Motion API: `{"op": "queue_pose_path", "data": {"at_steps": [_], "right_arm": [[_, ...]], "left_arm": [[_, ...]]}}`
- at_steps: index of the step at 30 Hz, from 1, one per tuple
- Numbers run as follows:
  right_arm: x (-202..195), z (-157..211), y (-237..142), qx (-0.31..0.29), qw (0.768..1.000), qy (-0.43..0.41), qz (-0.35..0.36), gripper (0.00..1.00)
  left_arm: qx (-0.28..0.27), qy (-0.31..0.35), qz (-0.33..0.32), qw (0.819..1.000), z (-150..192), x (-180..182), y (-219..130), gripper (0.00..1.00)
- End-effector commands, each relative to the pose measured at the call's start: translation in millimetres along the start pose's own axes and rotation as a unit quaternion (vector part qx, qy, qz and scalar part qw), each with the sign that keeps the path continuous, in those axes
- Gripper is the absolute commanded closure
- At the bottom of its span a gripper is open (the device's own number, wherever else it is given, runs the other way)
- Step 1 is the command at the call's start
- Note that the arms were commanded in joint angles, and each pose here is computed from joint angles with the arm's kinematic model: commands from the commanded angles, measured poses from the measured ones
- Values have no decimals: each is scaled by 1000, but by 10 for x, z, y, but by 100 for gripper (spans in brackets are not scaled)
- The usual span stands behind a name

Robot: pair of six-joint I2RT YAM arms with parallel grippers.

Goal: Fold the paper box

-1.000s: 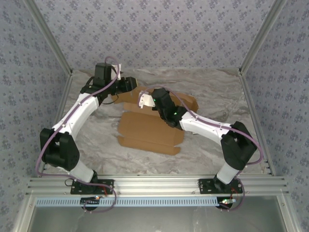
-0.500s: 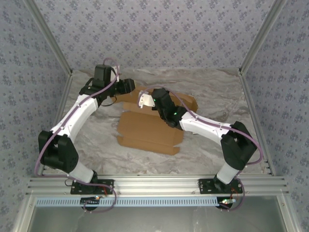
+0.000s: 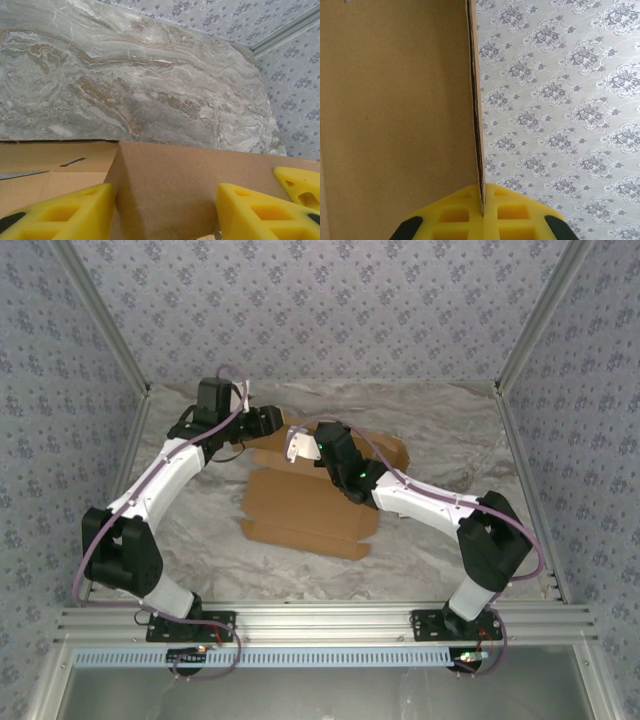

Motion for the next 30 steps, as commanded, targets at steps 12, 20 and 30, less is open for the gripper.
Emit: {"op": "queue_pose_path", "data": {"at_steps": [12, 20, 30], "right_arm": [[-39, -61, 12, -8, 1000, 17, 18, 100], [83, 36, 30, 4, 1000, 11, 5, 100], [80, 119, 35, 14, 1000, 15, 2, 100]], "left_arm": [[-8, -14, 49, 999, -61, -145, 45, 56], [-15, -21, 59, 998, -81, -135, 29, 64], [-34, -28, 58, 997, -127, -47, -74, 60]]}}
Point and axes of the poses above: each hand's point on the last joint's axis, 136 mm out from that joint toward the fingers, its own y axis out along the fingers, its own x axis along the line the jaws close on, z = x × y, the point moved 5 cm from there along -y, back along the fingers, and after that the axes turned 12 degrees about -y, right-handed, at the moved point
